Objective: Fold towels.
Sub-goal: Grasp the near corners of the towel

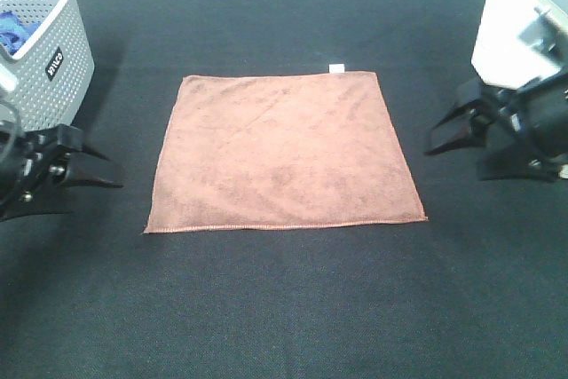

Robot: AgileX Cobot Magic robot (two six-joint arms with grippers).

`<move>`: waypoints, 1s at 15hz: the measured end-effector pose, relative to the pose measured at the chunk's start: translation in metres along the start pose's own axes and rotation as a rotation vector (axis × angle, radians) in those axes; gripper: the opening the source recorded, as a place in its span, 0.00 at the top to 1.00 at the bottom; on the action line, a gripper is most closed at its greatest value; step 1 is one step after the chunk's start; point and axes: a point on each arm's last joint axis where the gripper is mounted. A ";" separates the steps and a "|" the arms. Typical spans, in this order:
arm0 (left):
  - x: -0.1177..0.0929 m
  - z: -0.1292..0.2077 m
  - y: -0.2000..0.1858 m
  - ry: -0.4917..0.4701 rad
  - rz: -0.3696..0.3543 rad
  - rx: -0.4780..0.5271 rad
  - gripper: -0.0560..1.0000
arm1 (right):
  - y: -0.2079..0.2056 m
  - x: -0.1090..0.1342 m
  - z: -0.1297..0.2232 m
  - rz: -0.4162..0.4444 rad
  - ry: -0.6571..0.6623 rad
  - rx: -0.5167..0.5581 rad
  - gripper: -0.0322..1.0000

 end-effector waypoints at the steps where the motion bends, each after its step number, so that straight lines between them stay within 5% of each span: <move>1: 0.003 -0.003 0.007 -0.006 -0.005 0.013 0.24 | 0.009 -0.004 -0.003 -0.006 0.003 0.012 0.23; 7: 0.011 -0.019 0.037 -0.019 -0.014 0.060 0.24 | 0.059 -0.028 -0.021 -0.022 0.028 0.097 0.23; 15: -0.007 -0.026 0.087 0.056 -0.018 0.114 0.24 | 0.101 -0.041 -0.032 -0.044 0.027 0.153 0.24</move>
Point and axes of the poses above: a point on each arm's last joint axis where the gripper is mounted, y pointing out along that axis toward the gripper, x along the wrist's bending axis when the last joint is at zero, z = x × y, and after that the axes turned 7 degrees about -y, right-handed
